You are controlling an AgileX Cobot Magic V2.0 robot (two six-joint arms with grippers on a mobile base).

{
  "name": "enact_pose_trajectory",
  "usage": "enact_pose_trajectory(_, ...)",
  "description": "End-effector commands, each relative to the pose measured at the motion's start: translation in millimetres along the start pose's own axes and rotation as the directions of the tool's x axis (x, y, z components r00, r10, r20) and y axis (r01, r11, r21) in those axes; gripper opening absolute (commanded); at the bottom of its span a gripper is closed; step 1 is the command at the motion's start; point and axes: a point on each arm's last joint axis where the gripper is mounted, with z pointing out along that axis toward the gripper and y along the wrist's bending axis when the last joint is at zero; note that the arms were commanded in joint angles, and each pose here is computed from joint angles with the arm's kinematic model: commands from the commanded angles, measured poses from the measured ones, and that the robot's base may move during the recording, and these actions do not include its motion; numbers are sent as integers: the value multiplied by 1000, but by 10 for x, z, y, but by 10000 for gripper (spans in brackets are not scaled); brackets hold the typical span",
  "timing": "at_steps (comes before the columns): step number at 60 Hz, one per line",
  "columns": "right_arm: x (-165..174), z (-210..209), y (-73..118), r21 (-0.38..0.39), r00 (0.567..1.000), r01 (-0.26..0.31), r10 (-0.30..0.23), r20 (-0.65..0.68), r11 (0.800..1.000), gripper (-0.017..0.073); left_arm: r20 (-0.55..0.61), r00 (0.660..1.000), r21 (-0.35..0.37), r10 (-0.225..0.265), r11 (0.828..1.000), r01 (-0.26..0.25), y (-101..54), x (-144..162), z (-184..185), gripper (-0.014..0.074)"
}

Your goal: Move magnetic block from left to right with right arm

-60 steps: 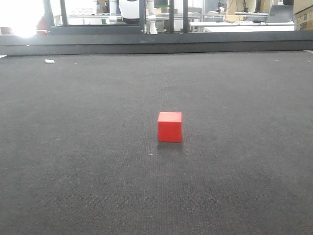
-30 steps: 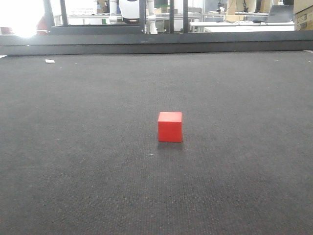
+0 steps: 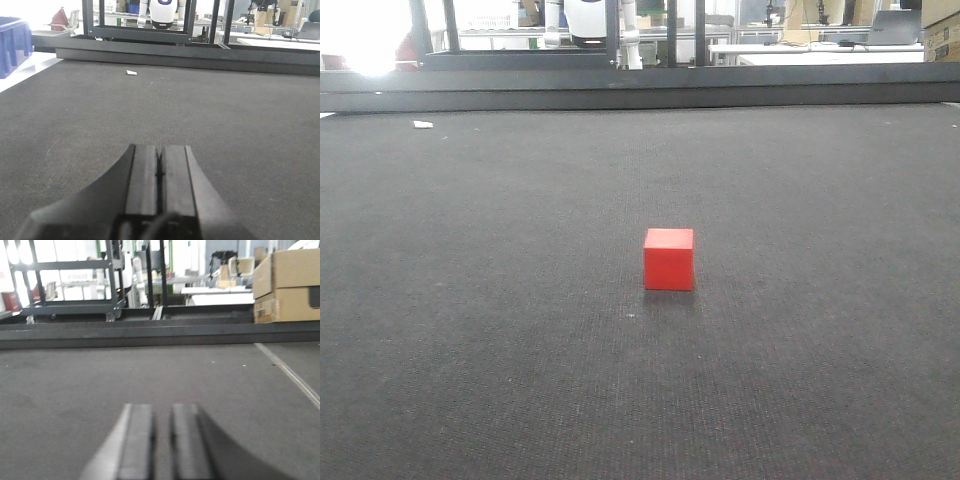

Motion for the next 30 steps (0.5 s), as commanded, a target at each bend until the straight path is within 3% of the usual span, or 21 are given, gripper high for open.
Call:
enact_pose_trajectory(1,-324,172,47,-22,999,6,-5,45,1000,477,96,995,3,-6,1000,6,-2,-62,-13,-116)
enact_pose_trajectory(7,-463,423,104,-53,1000,5,-6,-20,999,651,96,995,3,-6,1000,6,-2,-62,-13,-116)
enact_pose_trajectory(18,-583,891,303,-143,974,15,-47,-220,990,624,96,995,3,-6,1000,6,-2,-62,-13,-116)
enact_pose_trajectory(30,-642,1336,774,-260,881,-77,-57,-470,963,624,96,995,3,-6,1000,6,-2,-62,-13,-116)
